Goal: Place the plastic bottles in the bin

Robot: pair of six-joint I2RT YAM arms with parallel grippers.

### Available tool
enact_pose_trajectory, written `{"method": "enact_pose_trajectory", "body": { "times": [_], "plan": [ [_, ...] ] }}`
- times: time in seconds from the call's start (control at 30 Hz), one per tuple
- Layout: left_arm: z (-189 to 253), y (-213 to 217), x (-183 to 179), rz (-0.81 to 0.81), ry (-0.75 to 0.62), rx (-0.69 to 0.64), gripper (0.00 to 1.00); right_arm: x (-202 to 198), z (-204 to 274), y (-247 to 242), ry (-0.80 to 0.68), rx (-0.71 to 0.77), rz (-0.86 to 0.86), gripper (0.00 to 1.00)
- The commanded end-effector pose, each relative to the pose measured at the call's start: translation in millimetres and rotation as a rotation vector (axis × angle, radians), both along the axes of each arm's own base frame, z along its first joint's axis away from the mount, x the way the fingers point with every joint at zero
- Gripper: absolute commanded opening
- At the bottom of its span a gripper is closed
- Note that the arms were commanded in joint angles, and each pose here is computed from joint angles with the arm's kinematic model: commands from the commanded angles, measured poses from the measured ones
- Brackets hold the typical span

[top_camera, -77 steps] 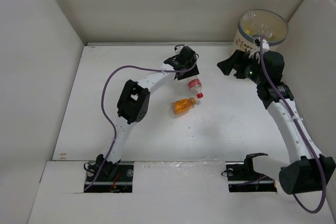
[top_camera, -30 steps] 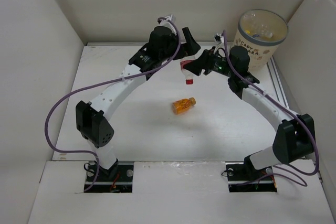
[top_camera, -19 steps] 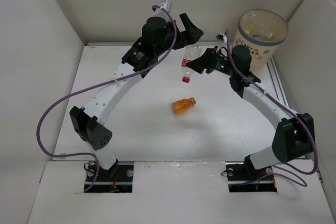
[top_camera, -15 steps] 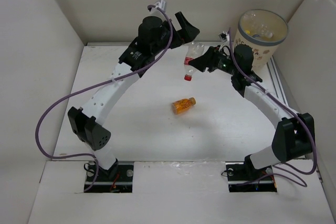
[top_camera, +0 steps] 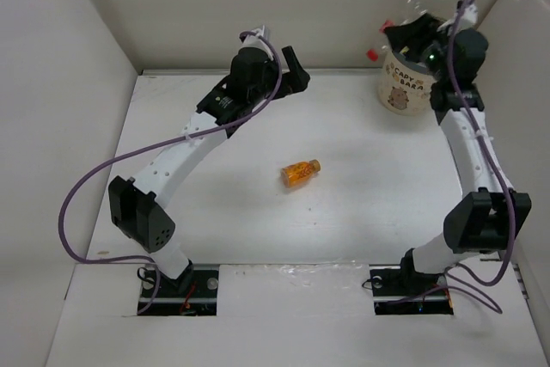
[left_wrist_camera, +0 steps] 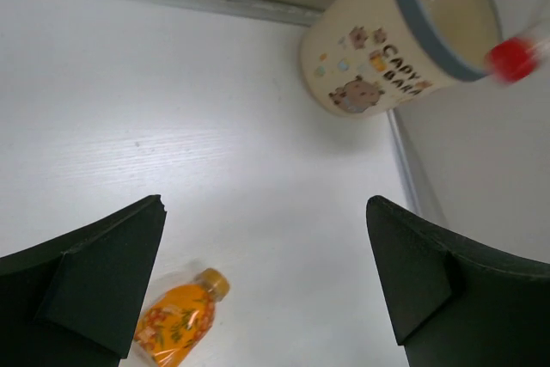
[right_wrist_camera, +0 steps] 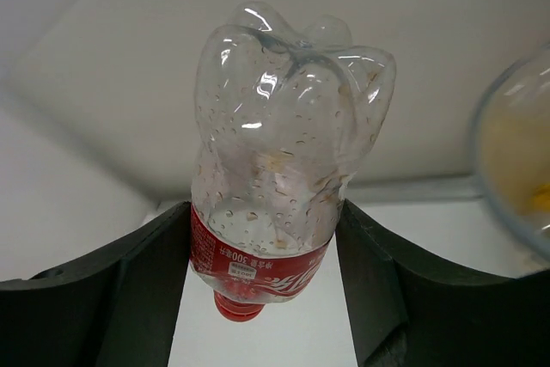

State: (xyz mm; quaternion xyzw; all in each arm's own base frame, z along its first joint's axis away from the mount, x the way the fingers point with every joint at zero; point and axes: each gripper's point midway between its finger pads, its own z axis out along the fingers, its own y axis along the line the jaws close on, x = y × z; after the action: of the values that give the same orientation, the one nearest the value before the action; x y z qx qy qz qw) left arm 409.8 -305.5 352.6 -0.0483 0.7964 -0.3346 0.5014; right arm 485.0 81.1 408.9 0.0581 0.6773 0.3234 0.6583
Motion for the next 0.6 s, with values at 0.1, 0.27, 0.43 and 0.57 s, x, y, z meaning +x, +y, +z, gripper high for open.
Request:
{"method": "enact_pose_trajectory", "body": {
  "times": [0.1, 0.27, 0.43, 0.57],
  "plan": [
    [-20.3, 6.3, -5.5, -0.067, -0.071, 0.141, 1.00, 37.7, 58.4, -130.5, -0.042, 0.036, -0.459, 0.00],
    [-30.1, -10.3, -12.6, -0.165, -0.127, 0.218, 1.00, 74.6, 32.0, -176.0, 0.026, 0.014, -0.546, 0.00],
    [-23.3, -10.7, -12.8, -0.165, -0.147, 0.260, 1.00, 93.9, 10.9, -207.9, 0.073, -0.002, -0.674, 0.05],
    [-24.9, -5.6, -11.7, -0.154, -0.146, 0.294, 1.00, 109.7, -1.7, -210.2, 0.139, -0.021, -0.694, 0.85]
  ]
}}
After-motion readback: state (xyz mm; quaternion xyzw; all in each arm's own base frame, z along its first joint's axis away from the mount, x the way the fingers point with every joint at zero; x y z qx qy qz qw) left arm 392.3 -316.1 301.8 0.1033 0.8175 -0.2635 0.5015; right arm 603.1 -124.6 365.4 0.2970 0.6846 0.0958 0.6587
